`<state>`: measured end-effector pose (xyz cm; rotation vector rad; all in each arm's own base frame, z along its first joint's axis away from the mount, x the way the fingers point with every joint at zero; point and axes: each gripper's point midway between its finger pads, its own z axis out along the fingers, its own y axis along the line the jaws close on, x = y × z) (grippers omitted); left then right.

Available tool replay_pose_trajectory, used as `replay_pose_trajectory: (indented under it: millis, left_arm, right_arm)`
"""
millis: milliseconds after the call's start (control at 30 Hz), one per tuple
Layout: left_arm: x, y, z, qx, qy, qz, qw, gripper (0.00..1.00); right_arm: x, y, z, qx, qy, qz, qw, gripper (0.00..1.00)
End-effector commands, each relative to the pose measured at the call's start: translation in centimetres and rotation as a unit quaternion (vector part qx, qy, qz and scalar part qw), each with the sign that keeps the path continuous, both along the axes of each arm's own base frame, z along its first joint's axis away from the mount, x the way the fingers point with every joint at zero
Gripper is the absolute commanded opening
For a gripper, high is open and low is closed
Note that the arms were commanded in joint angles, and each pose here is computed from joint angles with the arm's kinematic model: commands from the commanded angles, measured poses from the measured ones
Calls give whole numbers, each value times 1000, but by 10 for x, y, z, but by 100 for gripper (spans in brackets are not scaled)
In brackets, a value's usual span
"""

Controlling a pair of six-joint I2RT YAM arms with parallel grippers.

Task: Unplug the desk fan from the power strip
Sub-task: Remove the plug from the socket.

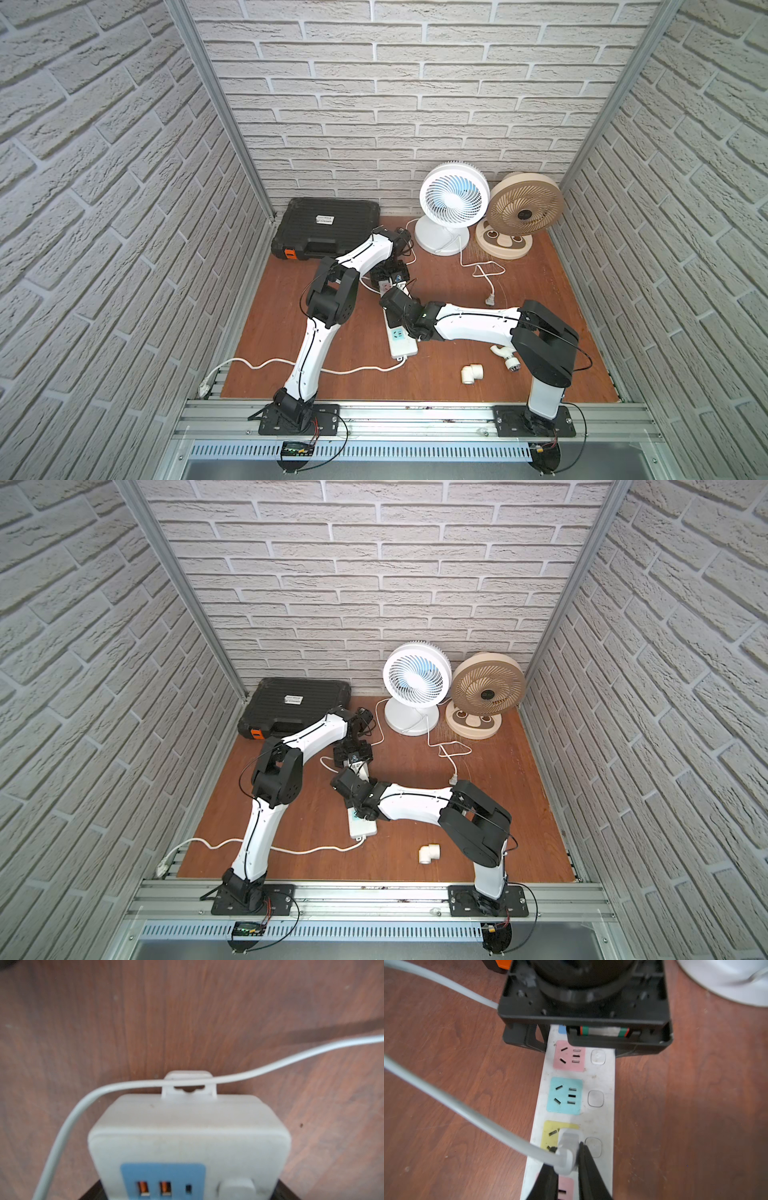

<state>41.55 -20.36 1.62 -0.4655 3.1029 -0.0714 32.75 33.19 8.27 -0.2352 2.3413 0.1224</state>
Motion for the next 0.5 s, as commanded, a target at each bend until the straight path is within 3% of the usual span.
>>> replay_pose_trajectory:
  millis: [0, 467]
  left_arm:
    - [-58, 18, -61, 35, 139, 24, 989, 0]
    - [-57, 19, -61, 36, 136, 27, 990, 0]
  right_arm:
    - [6, -6, 5, -60, -31, -3, 998, 3]
    - [0, -3, 10, -39, -31, 5, 999, 3]
